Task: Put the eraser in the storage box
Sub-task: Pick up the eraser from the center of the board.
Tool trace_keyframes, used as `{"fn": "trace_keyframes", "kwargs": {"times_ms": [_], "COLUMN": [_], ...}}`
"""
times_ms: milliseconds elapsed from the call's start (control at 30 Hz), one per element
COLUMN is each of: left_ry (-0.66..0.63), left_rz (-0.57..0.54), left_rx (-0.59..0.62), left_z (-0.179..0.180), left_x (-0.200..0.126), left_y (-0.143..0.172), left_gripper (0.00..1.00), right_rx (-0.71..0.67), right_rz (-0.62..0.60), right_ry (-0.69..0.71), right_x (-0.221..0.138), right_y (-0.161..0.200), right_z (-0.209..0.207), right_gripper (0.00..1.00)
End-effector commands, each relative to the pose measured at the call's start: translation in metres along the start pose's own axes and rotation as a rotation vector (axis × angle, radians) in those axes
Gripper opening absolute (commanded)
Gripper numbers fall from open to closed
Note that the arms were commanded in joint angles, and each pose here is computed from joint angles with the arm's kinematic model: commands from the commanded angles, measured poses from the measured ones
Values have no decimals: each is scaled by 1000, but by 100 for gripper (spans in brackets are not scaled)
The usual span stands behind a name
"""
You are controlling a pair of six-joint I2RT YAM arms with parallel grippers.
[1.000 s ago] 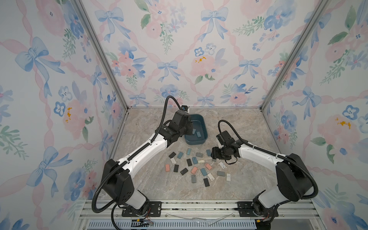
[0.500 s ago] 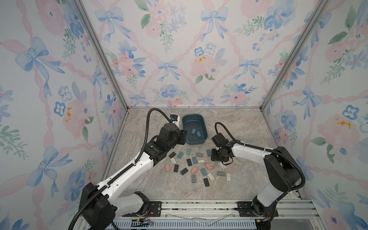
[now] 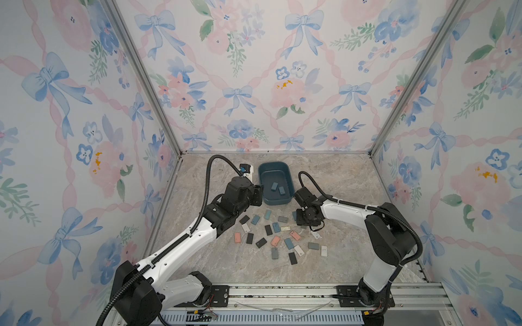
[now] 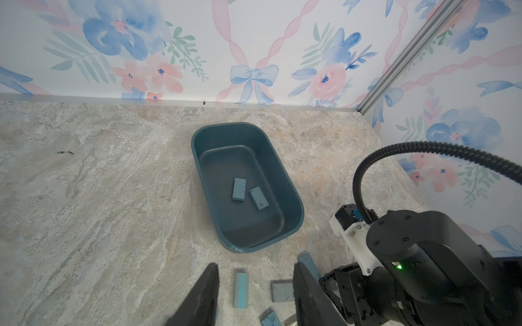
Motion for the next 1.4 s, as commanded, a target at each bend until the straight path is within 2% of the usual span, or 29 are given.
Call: {"fn": "trace_keyframes", "kwargs": {"times_ms": [0,100,300,467,933,1200,1367], "left_ry": [0,-1,-6,-14,-40,-62,-83], "left_rz": [-23,-22,-22,-25,-27,-28,-26], "left_rx": [-2,-1,-1,-1,2,0,-5], "left_z": [1,2,3,6,12,18,24], "left_x": [-5,-6,-6,-7,-8,-8,-9], "left_y": [-2,0,1,2,5,10,15], "left_gripper": [46,46,45,45,45,44,44], "right_rx": [-5,-4,2,1,-16,-55,-108], "right_rz": [99,104,113,110,40,-55,-127], "right_ry": [73,71,40,35,20,-5,-49], "right_x": [10,10,13,12,-16,-57,-84], "right_y": [27,31,34,33,8,-27,-64], "right_z": [-10,-11,-6,-5,-5,-3,13], "right_gripper": [48,45,29,21,22,22,23]}}
Point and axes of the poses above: each gripper's point midway between its finger pads, its own x axis out along the fingers, its own z axis along the line the jaws close on, y = z × x, the point moved 1 cm from there along -x, back along the fingers, and after that the axes turned 4 degrees about -x, right-handed, at the moved point
